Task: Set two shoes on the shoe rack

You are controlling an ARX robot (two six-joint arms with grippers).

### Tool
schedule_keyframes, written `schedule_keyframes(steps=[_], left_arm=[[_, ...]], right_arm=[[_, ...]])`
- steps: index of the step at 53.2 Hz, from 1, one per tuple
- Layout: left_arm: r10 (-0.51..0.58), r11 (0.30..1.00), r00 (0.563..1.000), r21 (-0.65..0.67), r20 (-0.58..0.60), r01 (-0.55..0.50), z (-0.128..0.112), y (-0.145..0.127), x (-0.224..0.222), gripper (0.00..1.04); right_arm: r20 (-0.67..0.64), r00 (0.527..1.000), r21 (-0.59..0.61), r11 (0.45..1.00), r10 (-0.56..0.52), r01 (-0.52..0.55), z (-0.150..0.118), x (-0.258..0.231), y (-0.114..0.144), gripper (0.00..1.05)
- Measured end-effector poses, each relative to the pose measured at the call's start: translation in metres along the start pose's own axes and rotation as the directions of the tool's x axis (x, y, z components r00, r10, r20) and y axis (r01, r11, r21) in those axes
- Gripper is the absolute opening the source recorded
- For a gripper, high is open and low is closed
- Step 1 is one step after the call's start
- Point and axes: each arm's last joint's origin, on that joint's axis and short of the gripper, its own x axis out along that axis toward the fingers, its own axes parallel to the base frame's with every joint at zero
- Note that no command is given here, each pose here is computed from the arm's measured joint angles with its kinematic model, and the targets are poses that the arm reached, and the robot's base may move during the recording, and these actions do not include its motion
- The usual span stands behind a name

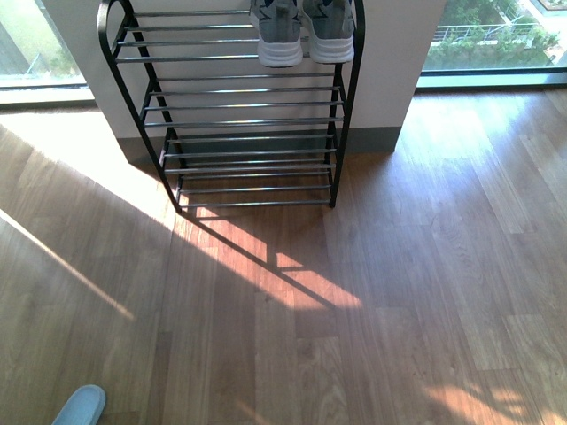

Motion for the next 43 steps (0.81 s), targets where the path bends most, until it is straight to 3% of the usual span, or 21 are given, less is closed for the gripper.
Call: schedule_keyframes(steps=[28, 43], left_arm=[[0.0, 1.0, 1.0, -0.001, 0.0, 0.0, -0.0001, 0.0, 0.0, 0.02], [0.004, 1.0, 1.0, 0.0, 0.0, -0.004, -0.0002, 0.0001, 0.0, 0.63]], right_arm=[[0.0, 1.0, 0.0, 1.0, 0.004, -0.004, 0.0, 0.0, 0.0001, 0.96], [0.0, 1.0, 0.0, 1.0, 0.006, -0.006, 0.0, 0.0, 0.0001, 0.96]])
